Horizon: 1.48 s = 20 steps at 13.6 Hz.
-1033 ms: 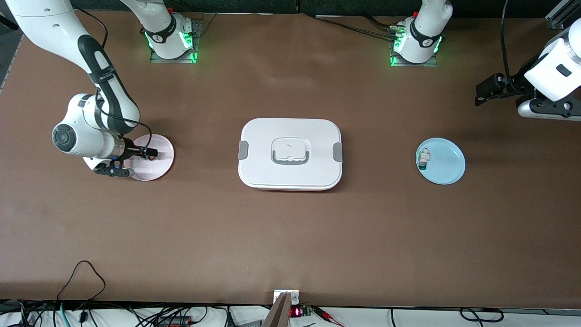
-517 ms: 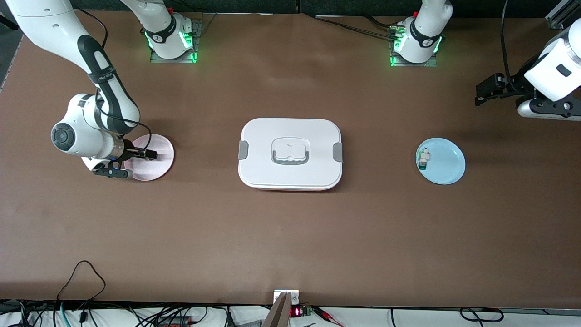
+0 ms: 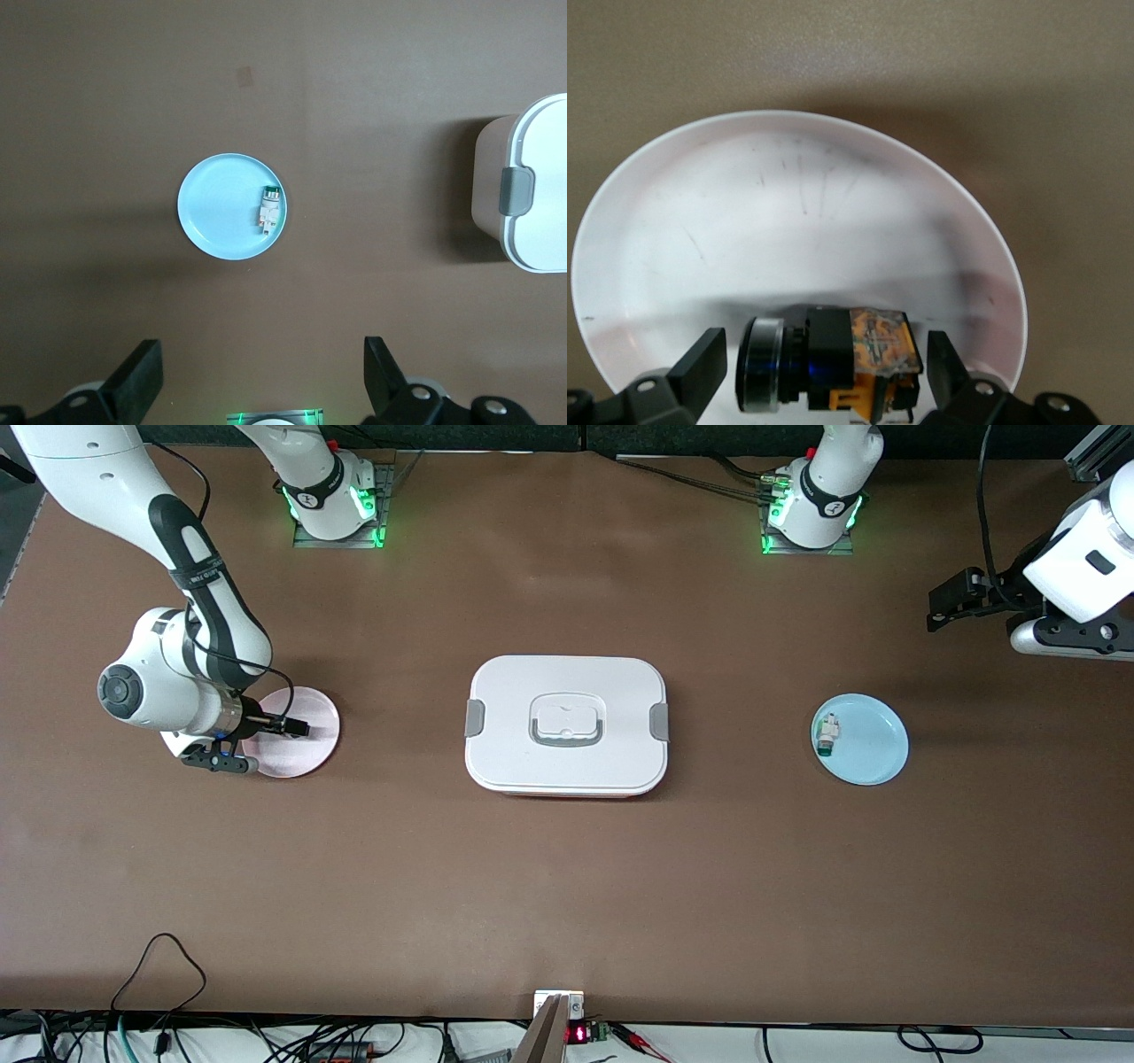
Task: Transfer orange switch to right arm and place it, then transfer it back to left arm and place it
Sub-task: 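Close the right gripper on the orange switch, then lift the switch over the box while the left gripper reaches toward it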
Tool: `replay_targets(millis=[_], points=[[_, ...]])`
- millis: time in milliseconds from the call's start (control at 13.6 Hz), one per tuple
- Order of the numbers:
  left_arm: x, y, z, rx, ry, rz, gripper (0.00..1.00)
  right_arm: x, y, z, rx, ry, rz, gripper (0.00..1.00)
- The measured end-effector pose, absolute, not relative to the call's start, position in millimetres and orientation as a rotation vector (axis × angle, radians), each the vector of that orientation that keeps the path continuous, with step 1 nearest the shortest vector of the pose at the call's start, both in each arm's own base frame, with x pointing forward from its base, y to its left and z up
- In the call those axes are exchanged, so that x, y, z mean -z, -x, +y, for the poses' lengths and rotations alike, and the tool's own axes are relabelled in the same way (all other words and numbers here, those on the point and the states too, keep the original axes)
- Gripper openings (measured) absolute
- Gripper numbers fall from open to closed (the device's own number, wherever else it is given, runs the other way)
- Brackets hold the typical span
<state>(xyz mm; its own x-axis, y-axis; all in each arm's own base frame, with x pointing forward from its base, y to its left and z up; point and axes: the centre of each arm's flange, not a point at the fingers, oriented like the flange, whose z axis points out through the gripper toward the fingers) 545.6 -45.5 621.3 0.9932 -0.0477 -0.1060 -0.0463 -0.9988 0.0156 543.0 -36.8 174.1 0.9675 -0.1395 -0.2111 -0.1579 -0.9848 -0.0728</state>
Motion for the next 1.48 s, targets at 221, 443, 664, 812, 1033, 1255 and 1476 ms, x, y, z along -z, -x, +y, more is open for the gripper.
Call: replay_targets(millis=[221,443,664,812,1033,1255,1476], points=[[-621,-546,-45,0.167,-3.123,-0.074,1.00,-172,-542,-37,-0.319,3.027,0.224,0.97],[-621,-546,-45,0.167,-3.123,-0.074,1.00,-172,-543,-36,-0.317,3.027,0.214,0.73],[-621,-546,-46,0.167,-3.123,-0.074,1.00,-174,-545,-29,-0.308,3.025,0.191,0.73],[-621,-546,-46,0.167,-3.123,-0.074,1.00,-181,-550,-22,-0.304,3.021,0.161,0.73],[-621,-546,-46,0.167,-3.123,-0.074,1.00,-221,-573,-10,-0.361,2.991,0.055,0.73],[-621,-546,-46,0.167,-3.123,-0.074,1.00,-306,-614,11,-0.384,2.957,-0.058,0.73],[-621,-546,-45,0.167,-3.123,-0.074,1.00,-373,-634,28,-0.325,2.949,-0.144,0.73]])
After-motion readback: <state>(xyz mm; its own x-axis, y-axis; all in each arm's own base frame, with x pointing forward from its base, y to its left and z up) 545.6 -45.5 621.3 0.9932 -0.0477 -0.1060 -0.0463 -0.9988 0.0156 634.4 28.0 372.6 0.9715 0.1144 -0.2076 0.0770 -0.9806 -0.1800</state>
